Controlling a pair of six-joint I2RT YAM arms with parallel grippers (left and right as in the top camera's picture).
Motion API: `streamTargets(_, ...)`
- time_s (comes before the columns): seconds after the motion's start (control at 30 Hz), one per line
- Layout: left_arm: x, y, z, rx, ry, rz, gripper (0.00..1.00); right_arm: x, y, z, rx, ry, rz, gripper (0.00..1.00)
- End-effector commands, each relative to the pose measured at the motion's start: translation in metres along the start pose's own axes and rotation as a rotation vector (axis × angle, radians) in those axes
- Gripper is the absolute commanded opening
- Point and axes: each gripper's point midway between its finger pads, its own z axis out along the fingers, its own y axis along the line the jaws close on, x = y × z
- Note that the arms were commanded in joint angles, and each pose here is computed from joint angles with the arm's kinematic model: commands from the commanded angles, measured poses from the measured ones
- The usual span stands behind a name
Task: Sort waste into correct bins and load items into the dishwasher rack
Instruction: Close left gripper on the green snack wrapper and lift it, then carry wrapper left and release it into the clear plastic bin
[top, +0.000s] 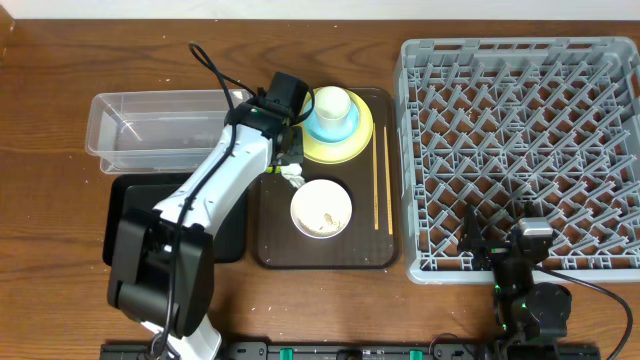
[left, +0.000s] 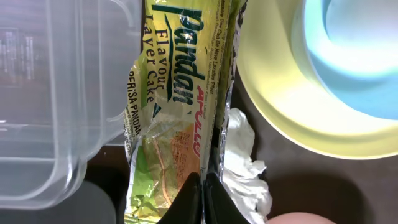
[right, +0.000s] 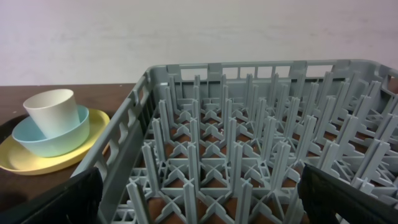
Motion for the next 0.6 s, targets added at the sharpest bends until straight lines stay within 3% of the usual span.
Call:
streamTargets(0.0, -0.002, 0.005, -0.006, -0.008, -0.016, -0.016, 0.06, 0.001, -0.003, 0.000, 0.011, 0.003, 0.013, 0.99)
streamTargets(0.3, -0.051, 0.013, -0.071, 0.083, -0.265, -0.100, 0.06, 0.001, -0.003, 0.000, 0.011, 0.003, 0.013, 0.99)
streamTargets(0.47, -0.082, 0.050, -0.094, 0.087, -0.387, -0.234, 0.06, 0.001, -0.003, 0.000, 0.011, 0.003, 0.013, 0.99)
streamTargets(0.57, -0.090, 0.091, -0.089, 0.033, -0.405, -0.439, 0.06, 0.001, -0.003, 0.000, 0.011, 0.003, 0.013, 0.99)
